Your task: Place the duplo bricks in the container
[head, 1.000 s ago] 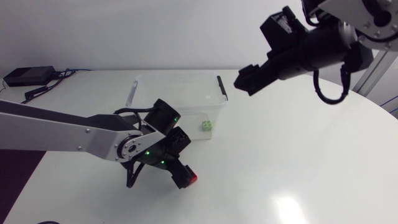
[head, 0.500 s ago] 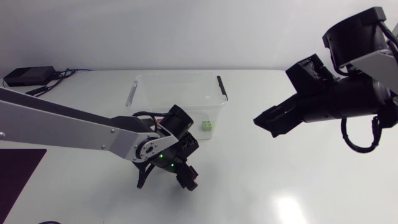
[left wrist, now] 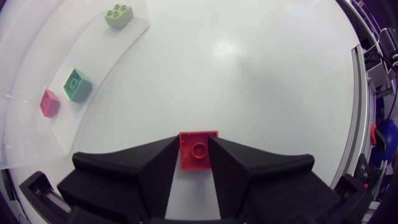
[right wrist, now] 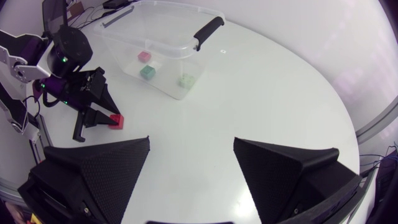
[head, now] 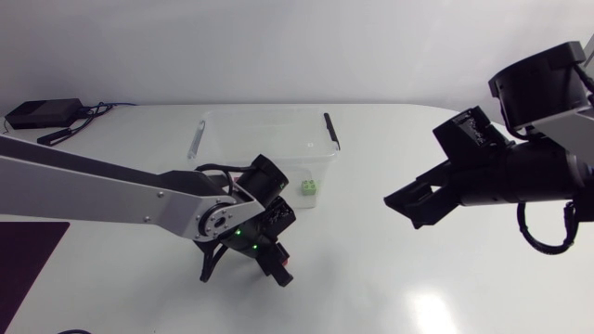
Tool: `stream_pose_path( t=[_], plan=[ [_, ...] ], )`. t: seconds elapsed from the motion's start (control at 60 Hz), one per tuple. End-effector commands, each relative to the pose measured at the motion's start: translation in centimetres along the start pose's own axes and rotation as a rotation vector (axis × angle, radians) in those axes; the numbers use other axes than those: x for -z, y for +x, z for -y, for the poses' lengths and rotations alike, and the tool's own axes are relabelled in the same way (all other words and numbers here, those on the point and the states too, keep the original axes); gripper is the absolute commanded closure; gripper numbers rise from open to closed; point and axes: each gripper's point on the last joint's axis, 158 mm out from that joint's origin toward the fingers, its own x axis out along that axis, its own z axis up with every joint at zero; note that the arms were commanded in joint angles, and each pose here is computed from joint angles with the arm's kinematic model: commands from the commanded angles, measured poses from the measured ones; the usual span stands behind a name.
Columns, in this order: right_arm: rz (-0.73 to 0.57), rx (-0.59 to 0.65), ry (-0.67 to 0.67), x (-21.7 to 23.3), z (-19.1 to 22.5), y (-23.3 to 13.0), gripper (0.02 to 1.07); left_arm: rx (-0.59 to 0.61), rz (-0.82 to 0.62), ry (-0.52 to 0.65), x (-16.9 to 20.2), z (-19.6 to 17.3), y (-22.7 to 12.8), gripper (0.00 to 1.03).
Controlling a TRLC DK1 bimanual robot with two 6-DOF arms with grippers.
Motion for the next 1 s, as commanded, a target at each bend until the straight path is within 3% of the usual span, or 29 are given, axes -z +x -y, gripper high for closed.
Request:
stream_pose_path(
  t=[0.0, 0.033, 0.067, 0.183, 0.533, 0.983],
  plan=[
    [-0.004, -0.005, 0.019, 0.7, -0.2, 0.1, 0.1, -0.009, 0.016, -0.025, -0.4, -0.3, -0.8, 0.6],
    [-0.006, -0.006, 0.018, 0.8, -0.2, 0.2, 0.1, -0.008, 0.012, -0.027, -0.3, -0.3, -0.7, 0.45],
    [-0.007, -0.006, 0.018, 0.8, -0.2, 0.2, 0.1, -0.008, 0.009, -0.027, -0.1, -0.3, -0.6, 0.36],
    [-0.013, -0.009, 0.015, 1.0, -0.4, 0.2, 0.1, -0.007, 0.004, -0.027, -0.1, -0.2, -1.1, 0.26],
    [-0.021, -0.012, 0.005, 1.4, -0.6, 0.1, 0.09, -0.001, 0.002, -0.027, 0.4, 0.3, -1.9, 0.21],
    [-0.045, -0.03, -0.006, 2.6, -1.1, 0.5, 0.09, 0.059, -0.084, 0.125, 3.0, 1.5, 0.6, 0.22]
  ],
)
